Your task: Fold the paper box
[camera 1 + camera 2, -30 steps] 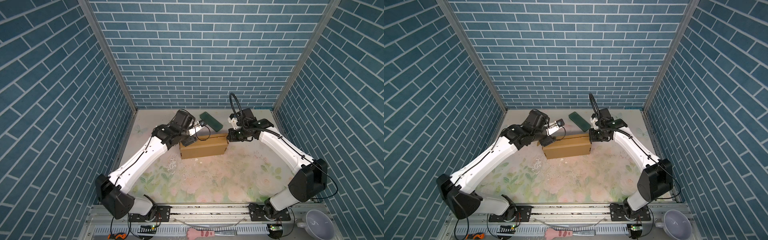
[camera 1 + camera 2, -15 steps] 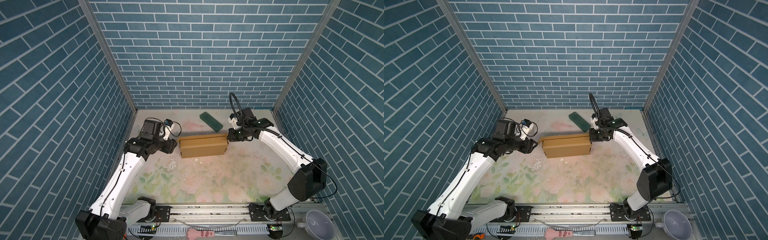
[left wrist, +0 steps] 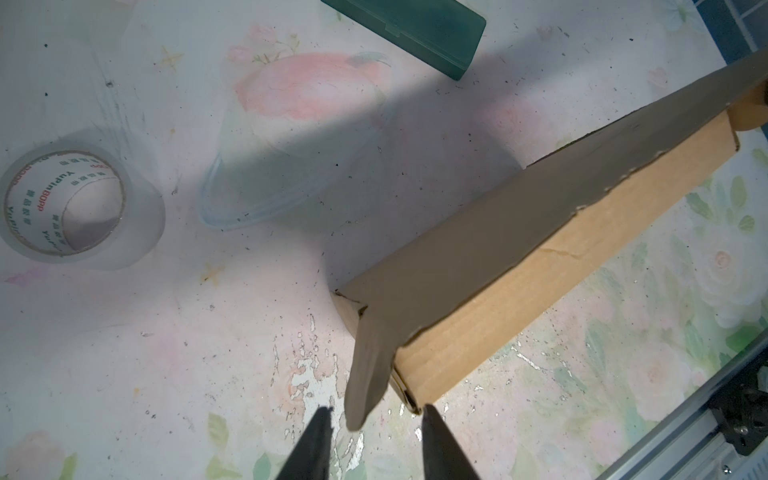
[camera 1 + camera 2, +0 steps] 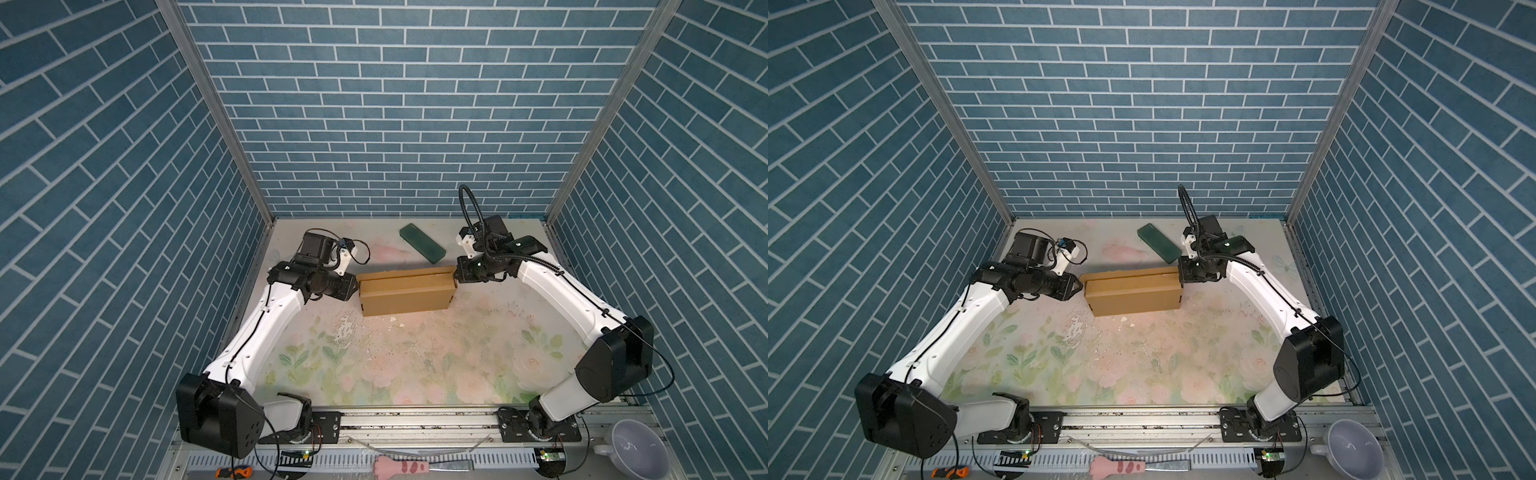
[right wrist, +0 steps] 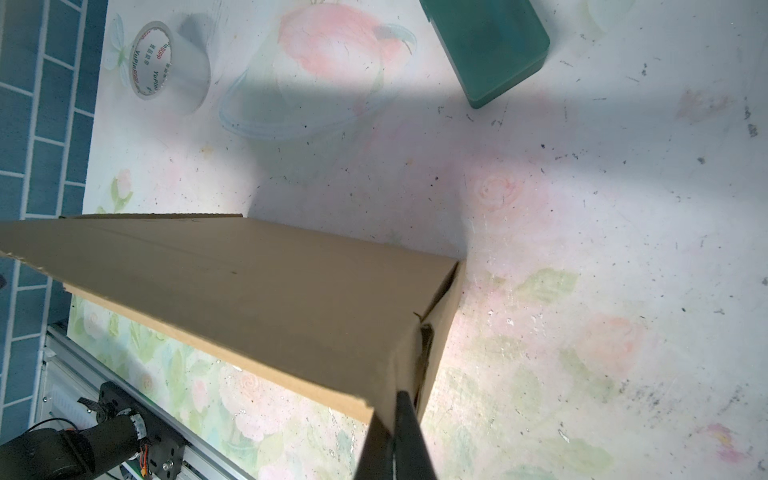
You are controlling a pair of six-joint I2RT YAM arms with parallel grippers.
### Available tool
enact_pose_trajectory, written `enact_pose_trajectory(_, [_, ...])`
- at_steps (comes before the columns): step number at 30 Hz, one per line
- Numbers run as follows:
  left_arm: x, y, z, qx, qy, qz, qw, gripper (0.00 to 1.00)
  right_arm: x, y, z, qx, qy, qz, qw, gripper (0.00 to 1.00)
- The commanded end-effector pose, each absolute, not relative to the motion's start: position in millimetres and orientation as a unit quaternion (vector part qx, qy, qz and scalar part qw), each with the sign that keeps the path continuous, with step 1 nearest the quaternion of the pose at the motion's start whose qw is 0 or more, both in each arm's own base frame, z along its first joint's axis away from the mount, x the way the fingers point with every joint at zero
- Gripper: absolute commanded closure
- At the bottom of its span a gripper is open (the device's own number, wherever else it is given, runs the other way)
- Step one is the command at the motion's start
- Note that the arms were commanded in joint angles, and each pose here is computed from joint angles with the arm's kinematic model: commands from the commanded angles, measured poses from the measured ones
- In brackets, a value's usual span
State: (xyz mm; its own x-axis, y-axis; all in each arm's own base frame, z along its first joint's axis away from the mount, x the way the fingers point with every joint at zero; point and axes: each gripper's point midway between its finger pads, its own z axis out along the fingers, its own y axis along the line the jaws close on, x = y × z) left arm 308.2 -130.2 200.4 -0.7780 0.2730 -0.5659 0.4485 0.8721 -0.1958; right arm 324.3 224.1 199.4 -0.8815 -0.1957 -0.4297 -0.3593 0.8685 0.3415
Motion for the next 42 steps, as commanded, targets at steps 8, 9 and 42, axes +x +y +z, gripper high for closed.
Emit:
enact_pose_trajectory(8, [314,-139,214,0.199,0.921,-0.184,0.281,0.90,325,229,202,-0.154,0.944,0.220,0.191,1.00])
enact_pose_trajectory(9, [314,-140,213,0.197,0.921,-0.185,0.280,0.92,325,229,202,-0.154,0.944,0.220,0.191,1.00])
enact_pose_trajectory(42, [318,-160,203,0.180,0.919,-0.204,0.287,1.00,323,233,198,-0.147,0.943,0.233,0.188,1.00])
